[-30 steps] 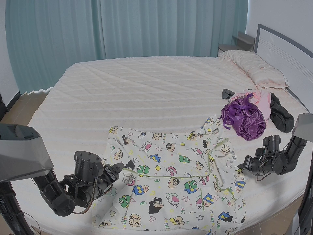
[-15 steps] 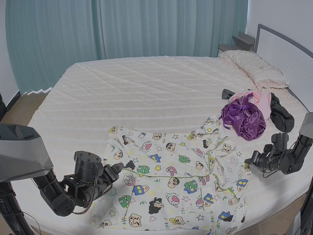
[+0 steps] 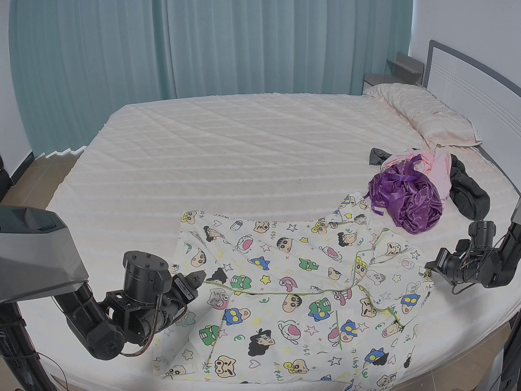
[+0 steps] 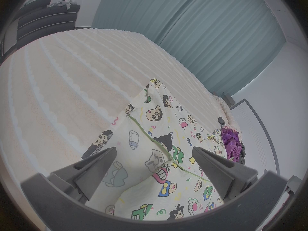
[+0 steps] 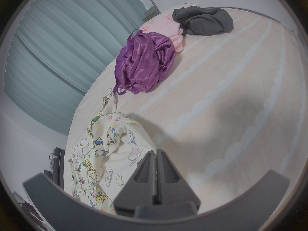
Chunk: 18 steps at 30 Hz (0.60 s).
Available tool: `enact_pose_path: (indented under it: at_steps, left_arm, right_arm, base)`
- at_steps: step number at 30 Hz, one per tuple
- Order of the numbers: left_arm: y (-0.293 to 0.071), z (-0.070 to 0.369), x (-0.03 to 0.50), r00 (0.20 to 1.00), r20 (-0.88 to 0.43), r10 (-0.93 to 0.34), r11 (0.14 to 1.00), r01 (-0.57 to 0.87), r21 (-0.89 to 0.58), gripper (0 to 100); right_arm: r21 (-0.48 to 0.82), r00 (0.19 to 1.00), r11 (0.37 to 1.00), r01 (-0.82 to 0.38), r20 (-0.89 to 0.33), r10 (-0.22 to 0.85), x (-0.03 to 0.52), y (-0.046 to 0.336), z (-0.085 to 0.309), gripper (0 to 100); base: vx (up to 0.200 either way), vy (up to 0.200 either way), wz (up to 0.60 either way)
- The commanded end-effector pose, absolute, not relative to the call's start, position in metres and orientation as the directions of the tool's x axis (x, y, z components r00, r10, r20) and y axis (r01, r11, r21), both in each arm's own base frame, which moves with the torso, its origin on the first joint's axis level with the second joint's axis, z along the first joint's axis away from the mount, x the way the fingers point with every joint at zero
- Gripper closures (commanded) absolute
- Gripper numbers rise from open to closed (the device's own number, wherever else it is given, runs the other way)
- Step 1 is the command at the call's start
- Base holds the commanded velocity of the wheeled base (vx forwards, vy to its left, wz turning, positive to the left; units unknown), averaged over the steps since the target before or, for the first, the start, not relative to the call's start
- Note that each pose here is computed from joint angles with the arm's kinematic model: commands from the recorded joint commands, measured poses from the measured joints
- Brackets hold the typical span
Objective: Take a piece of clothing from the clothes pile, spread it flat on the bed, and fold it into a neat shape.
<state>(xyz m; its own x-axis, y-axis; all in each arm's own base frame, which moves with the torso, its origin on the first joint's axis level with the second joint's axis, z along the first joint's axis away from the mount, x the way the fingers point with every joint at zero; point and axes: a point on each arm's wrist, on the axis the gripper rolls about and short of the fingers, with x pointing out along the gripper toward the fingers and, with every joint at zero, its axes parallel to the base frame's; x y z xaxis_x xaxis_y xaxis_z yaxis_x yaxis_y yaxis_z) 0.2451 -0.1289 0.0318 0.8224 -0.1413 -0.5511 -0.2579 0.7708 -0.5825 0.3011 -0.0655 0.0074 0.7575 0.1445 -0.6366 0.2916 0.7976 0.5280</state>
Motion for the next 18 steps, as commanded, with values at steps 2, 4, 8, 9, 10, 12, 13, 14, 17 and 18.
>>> enact_pose_path:
  at_steps: [2,4,8,9,10,12,13,14,17,18]
  left_arm:
    - [-0.129,0.032,0.245,0.822,-0.551,-0.142,0.771,-0.257,-0.583,0]
    - [-0.129,0.032,0.245,0.822,-0.552,-0.142,0.771,-0.258,-0.582,0]
    - [-0.129,0.032,0.245,0.822,-0.552,-0.142,0.771,-0.258,-0.582,0]
    - [-0.129,0.031,0.245,0.822,-0.552,-0.14,0.771,-0.259,-0.582,0]
    - [-0.129,0.031,0.245,0.821,-0.554,-0.141,0.772,-0.259,-0.581,0]
    - [-0.129,0.031,0.245,0.822,-0.552,-0.142,0.771,-0.258,-0.582,0]
    - [-0.129,0.031,0.245,0.822,-0.552,-0.14,0.771,-0.259,-0.582,0]
    - [-0.129,0.031,0.245,0.821,-0.554,-0.141,0.772,-0.259,-0.581,0]
    - [-0.129,0.031,0.245,0.82,-0.555,-0.14,0.772,-0.261,-0.58,0]
    - [-0.129,0.031,0.245,0.82,-0.555,-0.14,0.772,-0.261,-0.58,0]
  right_arm:
    - [0.528,0.763,0.789,0.314,-0.635,0.121,0.3,-0.074,0.007,100]
    - [0.528,0.765,0.785,0.324,-0.635,0.111,0.301,-0.078,0.007,100]
    - [0.528,0.762,0.78,0.335,-0.639,0.105,0.302,-0.082,0.003,100]
    - [0.527,0.76,0.78,0.338,-0.642,0.104,0.302,-0.082,0.002,100]
    - [0.526,0.759,0.78,0.339,-0.643,0.104,0.302,-0.082,0.001,100]
    - [0.527,0.765,0.781,0.336,-0.636,0.1,0.303,-0.084,0.0,100]
    - [0.527,0.767,0.781,0.335,-0.634,0.099,0.303,-0.084,0.0,100]
    - [0.53,0.775,0.78,0.333,-0.625,0.094,0.305,-0.085,-0.002,0]
    - [0.536,0.797,0.782,0.318,-0.598,0.086,0.305,-0.085,0.0,0]
    - [0.536,0.8,0.783,0.315,-0.594,0.085,0.305,-0.085,0.001,0]
  base:
    - [0.0,0.0,0.0]
    - [0.0,0.0,0.0]
    - [0.0,0.0,0.0]
    - [0.0,0.0,0.0]
    - [0.0,0.0,0.0]
    - [0.0,0.0,0.0]
    - [0.0,0.0,0.0]
    - [0.0,0.0,0.0]
    - [0.0,0.0,0.0]
    - [0.0,0.0,0.0]
